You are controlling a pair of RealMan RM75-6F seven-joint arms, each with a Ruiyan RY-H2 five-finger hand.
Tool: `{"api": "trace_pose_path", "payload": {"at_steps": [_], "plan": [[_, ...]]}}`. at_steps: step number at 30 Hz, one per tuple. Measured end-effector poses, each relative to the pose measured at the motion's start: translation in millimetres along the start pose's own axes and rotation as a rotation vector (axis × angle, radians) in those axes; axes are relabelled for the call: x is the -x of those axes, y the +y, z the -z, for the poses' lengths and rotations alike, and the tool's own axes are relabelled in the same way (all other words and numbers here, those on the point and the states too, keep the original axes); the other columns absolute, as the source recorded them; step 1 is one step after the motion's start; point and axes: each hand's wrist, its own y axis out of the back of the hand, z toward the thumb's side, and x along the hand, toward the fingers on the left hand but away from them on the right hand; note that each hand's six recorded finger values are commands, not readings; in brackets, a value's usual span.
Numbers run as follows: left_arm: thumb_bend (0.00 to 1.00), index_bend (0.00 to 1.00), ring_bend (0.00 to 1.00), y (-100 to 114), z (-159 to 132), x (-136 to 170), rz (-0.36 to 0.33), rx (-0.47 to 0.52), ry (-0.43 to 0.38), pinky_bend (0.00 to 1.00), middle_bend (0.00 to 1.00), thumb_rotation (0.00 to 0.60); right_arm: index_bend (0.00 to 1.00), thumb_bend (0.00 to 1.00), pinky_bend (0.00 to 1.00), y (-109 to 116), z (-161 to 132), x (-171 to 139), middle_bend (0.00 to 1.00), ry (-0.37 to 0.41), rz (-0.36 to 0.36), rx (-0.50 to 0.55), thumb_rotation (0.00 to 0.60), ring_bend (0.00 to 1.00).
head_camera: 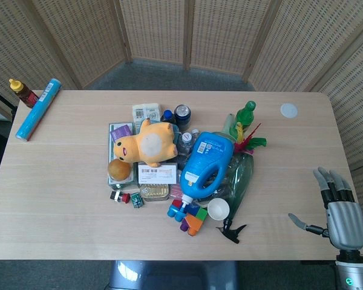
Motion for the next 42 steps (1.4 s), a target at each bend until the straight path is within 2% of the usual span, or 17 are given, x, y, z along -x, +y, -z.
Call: {"api": "trace_pose_path", "payload": {"at_steps": [6,9,12,15,17,20,23,28,31,36,42], "plan": [[0.00,0.00,0.00,-0.2,-0.5,-0.7,0.010,-0.022,-0.011,0.00,0.00,0.600,0.00,0.00,0.00,-0.2,1.9,-0.9,0.00,-0.004,-0.003,-0.007,0.301,0.00],[0.00,0.00,0.00,-4.9,-2.8,-1.7,0.039,-0.029,-0.023,0.00,0.00,0.600,0.00,0.00,0.00,0.2,2.9,-1.0,0.00,-0.009,-0.003,-0.003,0.303,0.00],[0.00,0.00,0.00,-12.7,-9.9,-6.4,0.101,-0.042,-0.040,0.00,0.00,0.600,0.00,0.00,0.00,-0.2,1.9,-0.4,0.00,-0.011,-0.006,0.004,0.299,0.00],[0.00,0.00,0.00,-23.5,-27.3,-15.7,0.191,-0.059,-0.067,0.00,0.00,0.600,0.00,0.00,0.00,-0.7,1.0,-0.3,0.00,-0.009,-0.010,0.008,0.301,0.00],[0.00,0.00,0.00,-31.2,-45.6,-24.6,0.256,-0.079,-0.094,0.00,0.00,0.600,0.00,0.00,0.00,-0.7,1.4,-0.4,0.00,-0.008,-0.011,0.011,0.301,0.00],[0.00,0.00,0.00,-36.4,-71.9,-39.7,0.306,-0.122,-0.126,0.00,0.00,0.600,0.00,0.00,0.00,-0.3,2.3,-0.4,0.00,-0.007,-0.012,0.015,0.299,0.00],[0.00,0.00,0.00,-39.7,-97.2,-57.3,0.330,-0.144,-0.137,0.00,0.00,0.600,0.00,0.00,0.00,-0.2,3.3,-0.3,0.00,-0.009,-0.014,0.020,0.302,0.00],[0.00,0.00,0.00,-46.9,-147.4,-84.0,0.353,-0.075,-0.157,0.00,0.00,0.600,0.00,0.00,0.00,2.3,4.3,0.0,0.00,-0.014,-0.013,0.039,0.301,0.00],[0.00,0.00,0.00,-51.8,-181.3,-95.1,0.364,-0.082,-0.192,0.00,0.00,0.600,0.00,0.00,0.00,5.0,4.0,0.0,0.00,-0.013,-0.009,0.049,0.302,0.00],[0.00,0.00,0.00,-67.0,-233.6,-107.9,0.427,-0.104,-0.197,0.00,0.00,0.600,0.00,0.00,0.00,6.4,5.7,-0.8,0.00,-0.015,-0.011,0.057,0.298,0.00],[0.00,0.00,0.00,-95.8,-311.4,-103.0,0.530,-0.207,-0.245,0.00,0.00,0.600,0.00,0.00,0.00,10.7,8.1,-1.0,0.00,-0.016,-0.005,0.072,0.297,0.00]]}}
